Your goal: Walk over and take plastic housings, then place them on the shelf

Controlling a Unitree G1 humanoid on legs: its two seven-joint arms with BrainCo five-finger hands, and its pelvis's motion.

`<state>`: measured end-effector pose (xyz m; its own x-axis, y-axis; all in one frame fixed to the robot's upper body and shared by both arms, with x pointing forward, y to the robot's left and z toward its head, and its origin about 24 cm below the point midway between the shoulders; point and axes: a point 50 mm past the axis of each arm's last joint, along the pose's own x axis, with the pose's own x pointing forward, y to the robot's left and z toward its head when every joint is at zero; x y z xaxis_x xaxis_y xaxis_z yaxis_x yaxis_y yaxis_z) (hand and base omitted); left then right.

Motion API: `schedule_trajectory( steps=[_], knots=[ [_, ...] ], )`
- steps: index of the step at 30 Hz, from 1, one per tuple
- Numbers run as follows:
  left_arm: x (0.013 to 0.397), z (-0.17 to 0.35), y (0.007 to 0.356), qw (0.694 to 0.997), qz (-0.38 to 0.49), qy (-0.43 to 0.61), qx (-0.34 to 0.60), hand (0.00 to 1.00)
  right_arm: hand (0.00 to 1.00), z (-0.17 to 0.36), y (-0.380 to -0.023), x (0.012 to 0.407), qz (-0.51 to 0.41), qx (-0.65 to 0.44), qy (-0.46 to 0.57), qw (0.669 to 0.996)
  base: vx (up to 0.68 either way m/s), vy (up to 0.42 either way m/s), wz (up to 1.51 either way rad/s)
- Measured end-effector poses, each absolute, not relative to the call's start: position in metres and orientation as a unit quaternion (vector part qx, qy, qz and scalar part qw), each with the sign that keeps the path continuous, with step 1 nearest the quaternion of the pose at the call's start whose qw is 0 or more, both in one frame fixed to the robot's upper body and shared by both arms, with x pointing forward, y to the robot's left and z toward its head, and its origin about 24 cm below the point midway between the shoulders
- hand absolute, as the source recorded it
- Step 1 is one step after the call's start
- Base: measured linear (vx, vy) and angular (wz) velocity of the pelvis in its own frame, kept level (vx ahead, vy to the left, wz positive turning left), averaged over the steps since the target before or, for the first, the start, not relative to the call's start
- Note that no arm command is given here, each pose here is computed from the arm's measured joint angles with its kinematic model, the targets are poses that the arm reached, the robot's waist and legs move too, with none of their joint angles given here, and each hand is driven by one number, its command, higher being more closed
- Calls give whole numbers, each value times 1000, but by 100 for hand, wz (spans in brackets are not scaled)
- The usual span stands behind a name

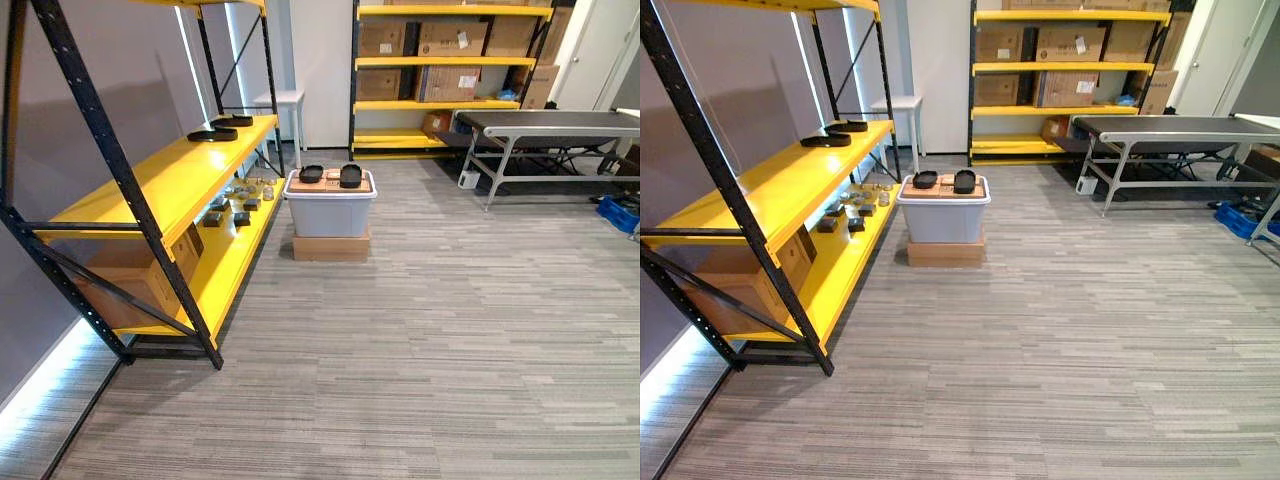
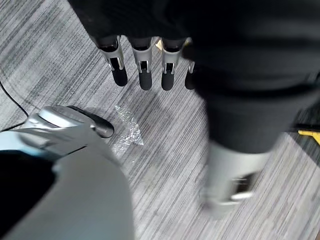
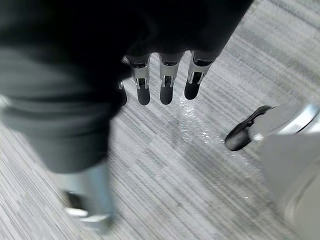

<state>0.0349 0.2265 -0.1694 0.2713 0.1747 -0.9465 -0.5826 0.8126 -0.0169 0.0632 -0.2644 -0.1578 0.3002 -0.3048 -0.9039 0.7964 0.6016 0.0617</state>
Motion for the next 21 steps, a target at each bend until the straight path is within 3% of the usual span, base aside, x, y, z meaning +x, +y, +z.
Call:
schedule_trajectory(
  steps=[5, 12, 21],
  knots=[
    [61, -164, 236, 798, 249, 519, -178, 0, 0, -148, -280, 85, -353, 252, 439, 787, 74, 0, -2],
    [97, -147, 251, 851, 240, 446, -138, 0, 0, -123, -313, 114, -341, 188, 375, 841, 42, -1, -3],
    [122, -138, 233, 883, 213, 398, -125, 0, 0, -126, -296, 123, -318, 191, 371, 851, -3, -4, 4]
  ],
)
